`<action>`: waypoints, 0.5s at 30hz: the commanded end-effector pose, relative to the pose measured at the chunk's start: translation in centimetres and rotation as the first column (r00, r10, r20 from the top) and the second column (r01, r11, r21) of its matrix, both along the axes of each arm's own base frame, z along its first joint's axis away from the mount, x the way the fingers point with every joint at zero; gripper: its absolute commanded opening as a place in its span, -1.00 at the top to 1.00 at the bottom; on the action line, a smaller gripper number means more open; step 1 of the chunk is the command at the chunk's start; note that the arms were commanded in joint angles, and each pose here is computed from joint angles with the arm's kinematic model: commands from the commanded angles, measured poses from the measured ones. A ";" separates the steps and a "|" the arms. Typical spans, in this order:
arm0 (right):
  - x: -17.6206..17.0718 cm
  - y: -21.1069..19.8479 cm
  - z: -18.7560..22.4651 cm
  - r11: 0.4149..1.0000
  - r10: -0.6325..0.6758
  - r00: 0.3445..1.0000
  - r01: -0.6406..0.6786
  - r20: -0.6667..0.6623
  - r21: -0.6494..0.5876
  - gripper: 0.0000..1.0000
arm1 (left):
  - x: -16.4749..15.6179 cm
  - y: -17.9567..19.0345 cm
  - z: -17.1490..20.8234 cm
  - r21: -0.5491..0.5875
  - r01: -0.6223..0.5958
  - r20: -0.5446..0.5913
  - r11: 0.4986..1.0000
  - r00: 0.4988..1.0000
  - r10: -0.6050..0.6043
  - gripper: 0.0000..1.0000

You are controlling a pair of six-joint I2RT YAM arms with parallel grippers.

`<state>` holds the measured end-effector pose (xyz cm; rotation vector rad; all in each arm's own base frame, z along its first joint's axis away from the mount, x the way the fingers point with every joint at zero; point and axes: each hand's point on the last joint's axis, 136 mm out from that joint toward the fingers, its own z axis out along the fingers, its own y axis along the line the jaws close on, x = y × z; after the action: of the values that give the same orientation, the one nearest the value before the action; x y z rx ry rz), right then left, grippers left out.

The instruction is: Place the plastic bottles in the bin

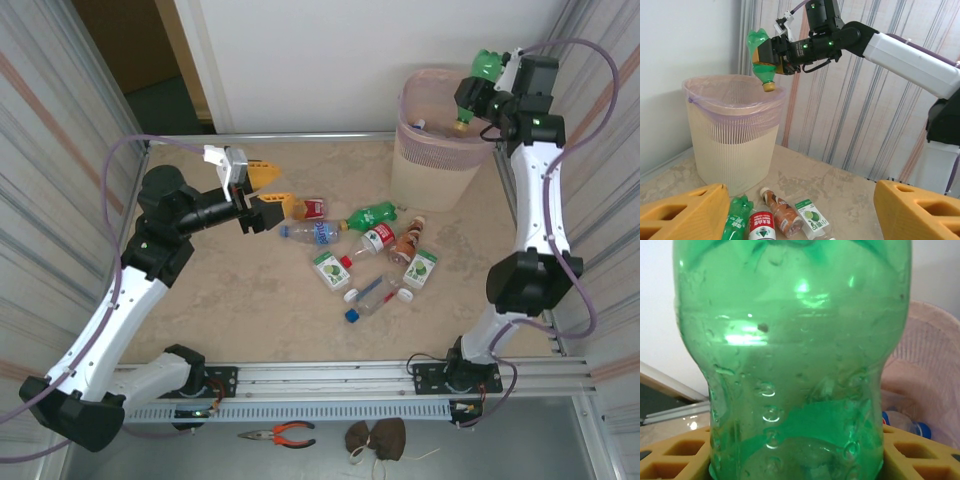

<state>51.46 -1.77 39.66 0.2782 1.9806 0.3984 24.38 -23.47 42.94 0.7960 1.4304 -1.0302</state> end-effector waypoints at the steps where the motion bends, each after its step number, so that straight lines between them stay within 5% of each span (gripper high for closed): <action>1: 0.6 -0.6 -2.2 1.000 -0.029 0.994 0.028 -0.110 -0.013 0.05 | -0.3 0.6 0.3 -0.015 -0.024 0.003 1.000 1.000 0.024 -0.53; 15: 2.0 -1.0 -12.7 0.996 -0.040 0.894 0.001 -0.446 -0.088 0.08 | 0.2 0.8 -0.5 -0.009 -0.037 -0.025 0.999 0.999 0.037 -0.54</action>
<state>54.59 -3.04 28.52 0.3811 2.3471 0.2958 24.75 -23.07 42.41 0.7710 1.4535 -1.0252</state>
